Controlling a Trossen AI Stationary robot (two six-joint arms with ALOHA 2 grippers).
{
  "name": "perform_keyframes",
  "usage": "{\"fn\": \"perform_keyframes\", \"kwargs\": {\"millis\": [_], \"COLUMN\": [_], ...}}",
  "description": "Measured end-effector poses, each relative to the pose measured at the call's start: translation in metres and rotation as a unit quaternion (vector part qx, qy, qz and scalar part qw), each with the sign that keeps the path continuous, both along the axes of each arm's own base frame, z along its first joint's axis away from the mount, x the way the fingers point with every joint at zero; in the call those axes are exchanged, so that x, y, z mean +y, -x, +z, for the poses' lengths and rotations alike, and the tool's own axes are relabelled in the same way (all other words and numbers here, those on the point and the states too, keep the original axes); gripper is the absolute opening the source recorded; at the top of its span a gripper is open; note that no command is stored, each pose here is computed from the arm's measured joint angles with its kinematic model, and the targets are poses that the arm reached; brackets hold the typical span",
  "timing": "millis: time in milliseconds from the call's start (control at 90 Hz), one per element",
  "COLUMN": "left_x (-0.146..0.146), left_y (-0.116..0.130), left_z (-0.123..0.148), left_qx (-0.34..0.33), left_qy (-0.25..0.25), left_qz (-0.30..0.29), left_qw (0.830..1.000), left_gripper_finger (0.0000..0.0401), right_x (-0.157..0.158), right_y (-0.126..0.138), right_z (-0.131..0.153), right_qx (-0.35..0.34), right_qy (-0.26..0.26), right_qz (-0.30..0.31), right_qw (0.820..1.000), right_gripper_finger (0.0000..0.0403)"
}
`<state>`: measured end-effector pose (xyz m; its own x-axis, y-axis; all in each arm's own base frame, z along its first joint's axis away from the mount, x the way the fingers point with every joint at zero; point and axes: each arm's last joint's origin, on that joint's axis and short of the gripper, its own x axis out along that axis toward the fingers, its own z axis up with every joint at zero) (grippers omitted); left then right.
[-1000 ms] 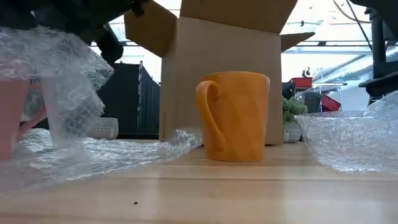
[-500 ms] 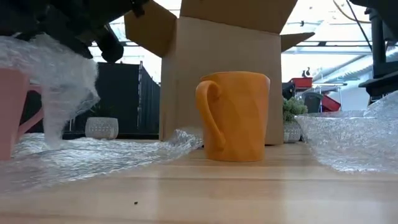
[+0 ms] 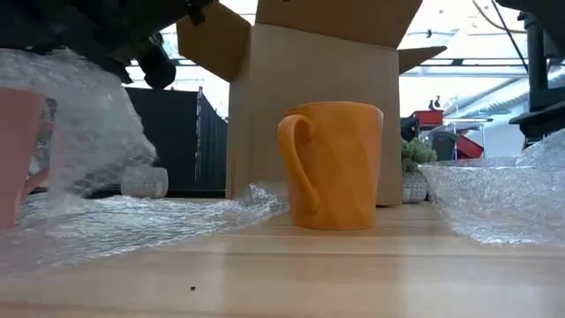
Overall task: Wrap mug
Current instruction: Wrap the pink mug with transparent bubble wrap
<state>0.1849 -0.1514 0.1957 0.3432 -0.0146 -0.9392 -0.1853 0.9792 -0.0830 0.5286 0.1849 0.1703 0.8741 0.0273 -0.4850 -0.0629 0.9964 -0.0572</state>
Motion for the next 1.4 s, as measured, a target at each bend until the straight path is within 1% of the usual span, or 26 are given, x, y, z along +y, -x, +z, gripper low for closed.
{"fn": "perform_keyframes", "kwargs": {"millis": [144, 278, 389, 578, 656, 778, 1089, 1133, 1189, 1322, 1400], "left_x": [-0.005, -0.008, -0.01, -0.009, -0.008, -0.009, -0.009, -0.009, -0.009, -0.008, -0.008], "left_y": [-0.009, -0.016, -0.019, -0.021, -0.021, -0.022, -0.022, -0.022, -0.022, -0.021, -0.02], "left_z": [-0.019, -0.033, -0.037, -0.038, -0.038, -0.038, -0.038, -0.038, -0.038, -0.039, -0.033], "left_qx": [0.026, 0.042, 0.037, 0.034, 0.033, 0.034, 0.034, 0.033, 0.03, 0.033, 0.032], "left_qy": [-0.022, -0.037, -0.043, -0.049, -0.05, -0.047, -0.046, -0.047, -0.05, -0.052, -0.051], "left_qz": [0.002, -0.014, -0.036, -0.055, -0.06, -0.062, -0.062, -0.062, -0.065, -0.067, -0.069], "left_qw": [0.999, 0.998, 0.998, 0.997, 0.996, 0.996, 0.996, 0.996, 0.996, 0.996, 0.996], "left_gripper_finger": [0.0111, 0.0111, 0.0111, 0.0109, 0.0093, 0.0028, 0.0025, 0.0035, 0.0063, 0.0155, 0.0208], "right_x": [-0.001, -0.001, -0.001, -0.002, -0.002, -0.002, -0.002, -0.002, -0.001, -0.002, -0.002], "right_y": [0.0, 0.0, 0.001, 0.001, 0.002, 0.002, 0.002, 0.002, 0.002, 0.002, 0.002], "right_z": [0.0, -0.001, -0.001, -0.002, -0.002, -0.002, -0.002, -0.002, -0.002, -0.002, -0.002], "right_qx": [-0.001, 0.001, 0.009, 0.015, 0.015, 0.017, 0.017, 0.017, 0.017, 0.02, 0.019], "right_qy": [-0.001, -0.001, 0.001, 0.0, -0.002, -0.003, -0.002, 0.0, 0.002, 0.0, 0.002], "right_qz": [-0.002, -0.005, -0.006, -0.008, -0.009, -0.011, -0.006, -0.005, -0.002, 0.003, 0.004], "right_qw": [1.0, 1.0, 1.0, 1.0, 1.0, 1.0, 1.0, 1.0, 1.0, 1.0, 1.0], "right_gripper_finger": [0.0205, 0.0205, 0.0205, 0.0205, 0.0205, 0.0205, 0.0205, 0.0205, 0.0205, 0.0205, 0.0205]}}
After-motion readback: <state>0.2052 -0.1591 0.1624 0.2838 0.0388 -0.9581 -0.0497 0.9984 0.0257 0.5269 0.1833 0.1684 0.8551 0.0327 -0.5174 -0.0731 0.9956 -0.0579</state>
